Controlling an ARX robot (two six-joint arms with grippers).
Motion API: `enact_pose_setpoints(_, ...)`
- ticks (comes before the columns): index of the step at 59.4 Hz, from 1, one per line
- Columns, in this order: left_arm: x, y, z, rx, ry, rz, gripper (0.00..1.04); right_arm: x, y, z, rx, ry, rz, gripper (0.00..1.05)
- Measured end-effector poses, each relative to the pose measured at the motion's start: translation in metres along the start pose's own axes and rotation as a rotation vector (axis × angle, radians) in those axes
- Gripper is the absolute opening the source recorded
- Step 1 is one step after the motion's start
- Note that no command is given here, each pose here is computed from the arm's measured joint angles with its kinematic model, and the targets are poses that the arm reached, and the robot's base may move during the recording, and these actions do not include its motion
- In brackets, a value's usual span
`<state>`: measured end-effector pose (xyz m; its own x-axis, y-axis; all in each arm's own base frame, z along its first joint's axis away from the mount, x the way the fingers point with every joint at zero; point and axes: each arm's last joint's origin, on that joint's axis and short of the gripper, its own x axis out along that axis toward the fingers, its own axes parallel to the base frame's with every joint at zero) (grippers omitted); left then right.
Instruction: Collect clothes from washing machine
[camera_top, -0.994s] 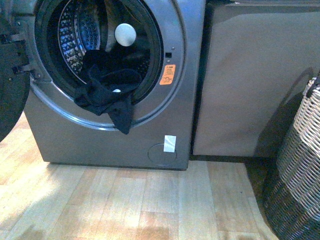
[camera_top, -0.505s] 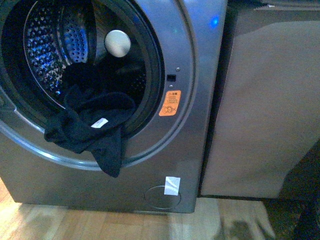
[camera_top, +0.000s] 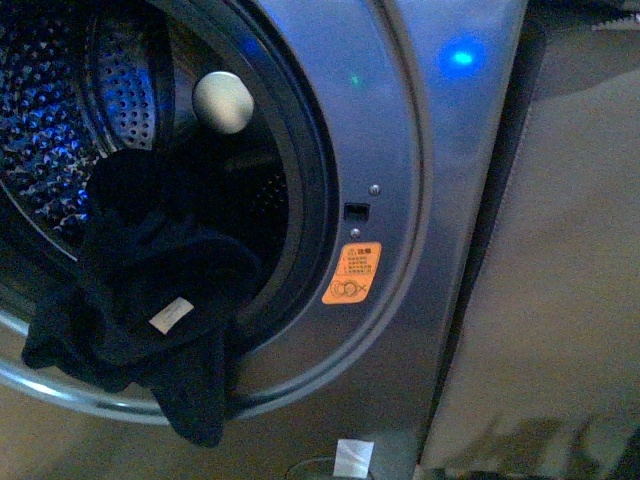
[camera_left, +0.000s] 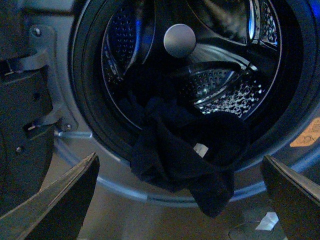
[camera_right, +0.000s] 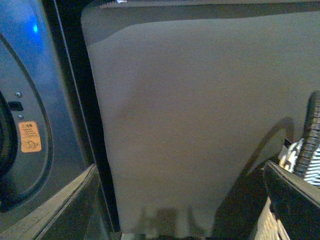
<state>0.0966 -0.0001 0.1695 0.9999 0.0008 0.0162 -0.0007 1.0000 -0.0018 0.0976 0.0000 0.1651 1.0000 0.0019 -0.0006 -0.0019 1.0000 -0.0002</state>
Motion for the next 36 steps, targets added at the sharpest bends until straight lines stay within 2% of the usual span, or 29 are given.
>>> enact_pose_setpoints(15, 0.0, 0.0, 0.0, 0.0, 0.002, -0.002, 0.98, 0.0, 0.0, 0.0, 0.0, 0.0, -0.001, 0.97)
enact_pose_setpoints(18, 0.0, 0.0, 0.0, -0.025, 0.062, -0.077, 0.98, 0.0, 0.0, 0.0, 0.0, 0.0, -0.001, 0.97)
enact_pose_setpoints(22, 0.005, 0.001, -0.005, -0.09, 0.241, -0.205, 0.98, 0.0, 0.0, 0.0, 0.0, 0.0, -0.001, 0.97)
enact_pose_setpoints(25, 0.011, 0.001, -0.008, -0.128, 0.302, -0.276, 0.98, 0.0, 0.0, 0.0, 0.0, 0.0, -0.001, 0.97)
enact_pose_setpoints(36, 0.056, -0.004, 0.015, -0.129, 0.28, -0.334, 0.98, 0.0, 0.0, 0.0, 0.0, 0.0, -0.001, 0.97)
